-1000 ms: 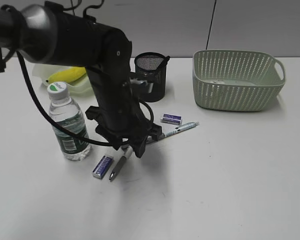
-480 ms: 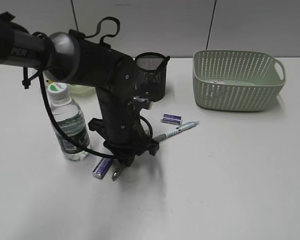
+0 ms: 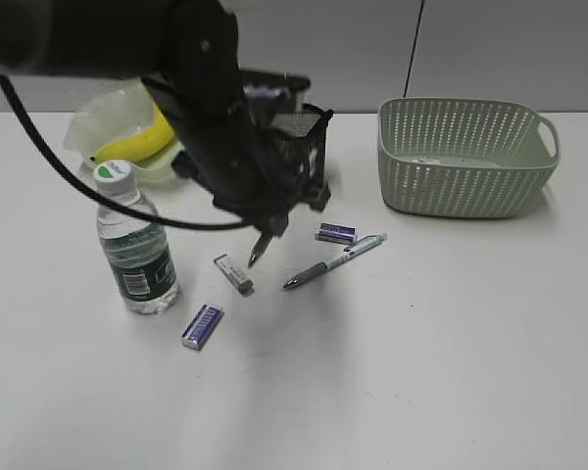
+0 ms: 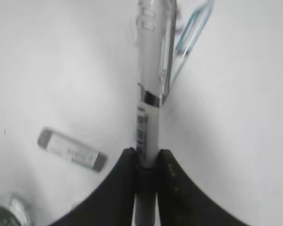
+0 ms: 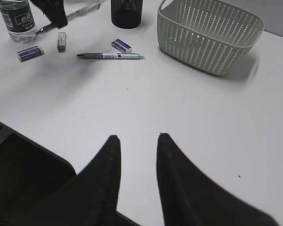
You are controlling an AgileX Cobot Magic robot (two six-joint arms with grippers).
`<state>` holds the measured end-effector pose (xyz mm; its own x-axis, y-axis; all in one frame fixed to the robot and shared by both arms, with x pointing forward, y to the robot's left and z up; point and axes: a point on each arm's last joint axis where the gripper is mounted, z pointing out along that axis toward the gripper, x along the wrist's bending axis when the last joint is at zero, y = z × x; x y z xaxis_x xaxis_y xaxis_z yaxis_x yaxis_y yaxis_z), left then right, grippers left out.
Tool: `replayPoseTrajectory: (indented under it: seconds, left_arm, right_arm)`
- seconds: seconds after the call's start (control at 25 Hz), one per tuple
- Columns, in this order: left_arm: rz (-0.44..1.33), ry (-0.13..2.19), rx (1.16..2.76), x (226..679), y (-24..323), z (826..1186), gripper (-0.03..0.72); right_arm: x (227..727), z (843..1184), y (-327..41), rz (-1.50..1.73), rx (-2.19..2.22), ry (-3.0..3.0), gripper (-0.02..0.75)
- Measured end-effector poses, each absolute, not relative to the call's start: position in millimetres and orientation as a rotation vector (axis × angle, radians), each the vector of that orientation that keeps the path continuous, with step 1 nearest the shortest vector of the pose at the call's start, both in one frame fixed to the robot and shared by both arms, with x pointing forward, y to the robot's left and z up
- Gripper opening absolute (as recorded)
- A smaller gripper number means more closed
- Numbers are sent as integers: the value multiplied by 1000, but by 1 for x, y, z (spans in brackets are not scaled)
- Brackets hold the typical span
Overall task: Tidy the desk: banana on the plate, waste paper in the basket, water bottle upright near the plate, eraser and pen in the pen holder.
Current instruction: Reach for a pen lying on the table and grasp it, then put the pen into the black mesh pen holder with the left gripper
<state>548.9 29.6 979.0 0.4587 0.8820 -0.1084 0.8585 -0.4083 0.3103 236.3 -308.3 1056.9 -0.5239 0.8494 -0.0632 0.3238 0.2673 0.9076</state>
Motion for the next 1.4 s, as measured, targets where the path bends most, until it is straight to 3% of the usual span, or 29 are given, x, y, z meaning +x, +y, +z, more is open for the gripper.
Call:
replayPoseTrajectory:
  seconds: [0.2, 0.36, 0.6, 0.88, 1.04, 1.12, 1.28, 1.4]
  left_arm:
    - [297, 1245, 2049, 563, 23, 1036, 90]
    - [410, 1125, 1814, 588, 22, 1046, 90]
    - [484, 1131, 1579, 637, 34, 1004, 90]
    - [522, 1143, 1522, 662, 38, 942, 90]
    - [518, 1163, 1537, 664, 39, 925, 97]
    - [525, 1145, 1535, 664, 39, 926, 161]
    - [528, 1138, 1532, 665, 39, 927, 423]
    - [515, 1162, 1566, 662, 40, 938, 488]
  right_arm:
    - [236, 1057, -308, 1226, 1055, 1985, 228]
    - [236, 1057, -308, 1226, 1055, 1985, 236]
    - [236, 1057, -308, 1226, 1055, 1985, 236]
    - [236, 1057, -308, 1225, 1054, 1985, 237]
    - [236, 1057, -308, 1225, 1054, 1985, 237]
    - [236, 1057, -308, 1225, 1054, 1985, 237]
    - [236, 1057, -308, 1225, 1054, 1985, 237]
    - [236, 1057, -308, 1226, 1056, 1985, 237]
